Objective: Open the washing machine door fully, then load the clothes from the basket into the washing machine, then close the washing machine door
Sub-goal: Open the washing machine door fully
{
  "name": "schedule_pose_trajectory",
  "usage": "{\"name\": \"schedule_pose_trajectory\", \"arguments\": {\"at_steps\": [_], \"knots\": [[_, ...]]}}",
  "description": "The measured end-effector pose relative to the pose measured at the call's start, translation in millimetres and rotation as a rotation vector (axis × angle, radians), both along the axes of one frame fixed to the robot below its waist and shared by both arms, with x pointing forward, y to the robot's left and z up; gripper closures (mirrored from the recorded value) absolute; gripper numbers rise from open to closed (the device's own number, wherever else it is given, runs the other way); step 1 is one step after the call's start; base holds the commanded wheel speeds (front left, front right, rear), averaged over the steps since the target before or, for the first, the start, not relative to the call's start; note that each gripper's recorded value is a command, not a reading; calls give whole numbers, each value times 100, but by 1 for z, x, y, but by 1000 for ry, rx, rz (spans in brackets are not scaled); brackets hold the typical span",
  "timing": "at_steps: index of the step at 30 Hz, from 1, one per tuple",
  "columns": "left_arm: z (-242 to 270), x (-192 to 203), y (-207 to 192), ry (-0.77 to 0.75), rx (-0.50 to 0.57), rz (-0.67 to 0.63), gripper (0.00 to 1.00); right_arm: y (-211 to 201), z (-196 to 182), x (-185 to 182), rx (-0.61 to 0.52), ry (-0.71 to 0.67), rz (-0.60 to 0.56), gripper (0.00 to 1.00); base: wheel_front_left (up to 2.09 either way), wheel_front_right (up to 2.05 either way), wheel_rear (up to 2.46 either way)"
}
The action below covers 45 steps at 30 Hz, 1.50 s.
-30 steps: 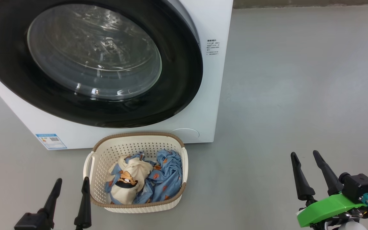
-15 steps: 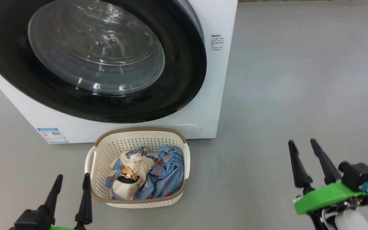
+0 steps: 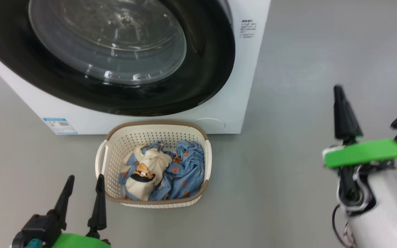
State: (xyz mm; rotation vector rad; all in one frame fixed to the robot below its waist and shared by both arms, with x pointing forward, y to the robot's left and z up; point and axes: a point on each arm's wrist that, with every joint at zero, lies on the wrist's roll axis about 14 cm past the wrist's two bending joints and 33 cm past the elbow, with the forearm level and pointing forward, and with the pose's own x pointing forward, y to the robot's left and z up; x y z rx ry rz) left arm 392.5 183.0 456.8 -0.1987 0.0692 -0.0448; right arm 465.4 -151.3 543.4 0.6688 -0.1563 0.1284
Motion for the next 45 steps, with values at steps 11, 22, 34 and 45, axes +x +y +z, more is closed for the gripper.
{"name": "schedule_pose_trajectory", "arguments": {"at_steps": [11,22,34,45], "knots": [[-9,8,2,23,-12,13,0,-2,39,56,282,-64,75,100,0,0,0],[-18,20,5,43,-18,30,0,28,48,100,395,12,293,100,0,0,0],[-37,33,9,88,-27,45,0,64,27,138,440,230,598,100,0,0,0],[-48,49,6,103,-32,33,0,91,10,153,472,347,782,100,0,0,0]]}}
